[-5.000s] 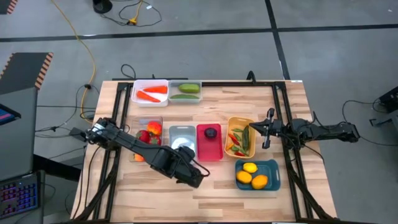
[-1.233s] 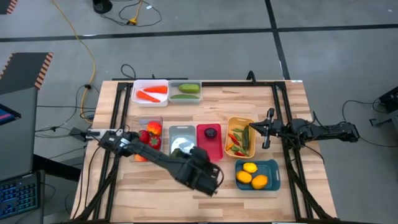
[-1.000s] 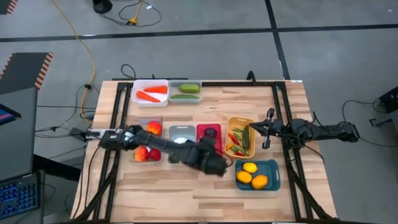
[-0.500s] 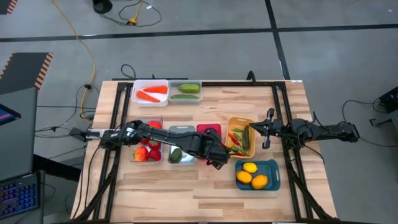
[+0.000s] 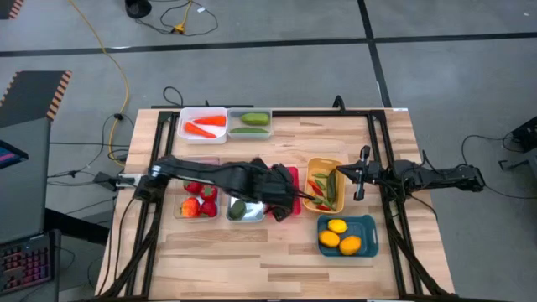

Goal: Sort produce into baskets
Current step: Return to Home Position

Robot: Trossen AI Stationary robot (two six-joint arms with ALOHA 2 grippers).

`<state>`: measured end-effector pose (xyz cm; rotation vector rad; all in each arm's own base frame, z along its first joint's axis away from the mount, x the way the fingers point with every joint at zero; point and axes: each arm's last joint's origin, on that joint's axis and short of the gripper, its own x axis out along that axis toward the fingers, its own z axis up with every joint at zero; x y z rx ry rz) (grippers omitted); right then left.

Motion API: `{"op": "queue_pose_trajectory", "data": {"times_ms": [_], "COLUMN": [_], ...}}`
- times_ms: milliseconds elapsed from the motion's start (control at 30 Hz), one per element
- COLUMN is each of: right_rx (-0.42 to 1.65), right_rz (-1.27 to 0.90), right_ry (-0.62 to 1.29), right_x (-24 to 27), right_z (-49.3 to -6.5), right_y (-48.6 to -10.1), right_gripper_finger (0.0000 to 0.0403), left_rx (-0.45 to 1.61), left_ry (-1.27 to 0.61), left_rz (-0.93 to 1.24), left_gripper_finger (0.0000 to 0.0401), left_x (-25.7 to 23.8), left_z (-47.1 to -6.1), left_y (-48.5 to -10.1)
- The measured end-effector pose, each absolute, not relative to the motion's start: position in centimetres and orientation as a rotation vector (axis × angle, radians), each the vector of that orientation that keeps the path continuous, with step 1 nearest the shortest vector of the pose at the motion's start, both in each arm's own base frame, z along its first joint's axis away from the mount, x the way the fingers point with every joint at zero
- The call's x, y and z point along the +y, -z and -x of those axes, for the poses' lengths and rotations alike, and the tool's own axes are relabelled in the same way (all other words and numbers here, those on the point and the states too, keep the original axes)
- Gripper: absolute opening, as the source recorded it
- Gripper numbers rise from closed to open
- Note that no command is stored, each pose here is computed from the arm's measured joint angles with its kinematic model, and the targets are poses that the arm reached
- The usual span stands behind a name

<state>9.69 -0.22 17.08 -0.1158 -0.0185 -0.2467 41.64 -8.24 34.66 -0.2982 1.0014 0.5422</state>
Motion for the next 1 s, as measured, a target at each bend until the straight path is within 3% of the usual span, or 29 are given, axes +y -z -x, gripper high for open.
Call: {"op": "queue_pose_trajectory", "data": {"times_ms": [200, 333, 500, 733, 1000], "right_rx": [-0.018, -0.018, -0.018, -0.018, -0.018], "right_rz": [0.116, 0.116, 0.116, 0.116, 0.116], "right_ry": [0.247, 0.247, 0.247, 0.247, 0.247], "right_x": [-0.2, -0.2, -0.2, -0.2, -0.2], "right_z": [-9.7, -9.7, -9.7, -9.7, -9.7], "right_y": [-17.1, -17.1, -17.1, -17.1, -17.1], "right_gripper_finger": [0.0037, 0.0037, 0.0037, 0.0037, 0.0037], "left_rx": [0.859, 0.758, 0.655, 0.588, 0.502], "left_ry": [-0.459, -0.460, -0.534, -0.643, -0.639], "left_rz": [0.022, -0.025, -0.077, -0.171, -0.143], "left_gripper_finger": [0.0389, 0.0387, 0.0348, 0.0227, 0.0045], "left_x": [-8.4, -7.9, -7.6, -8.0, -7.3], "left_z": [-37.2, -33.3, -28.4, -22.9, -18.2], "left_y": [-40.8, -44.8, -47.8, -46.9, -40.8]}}
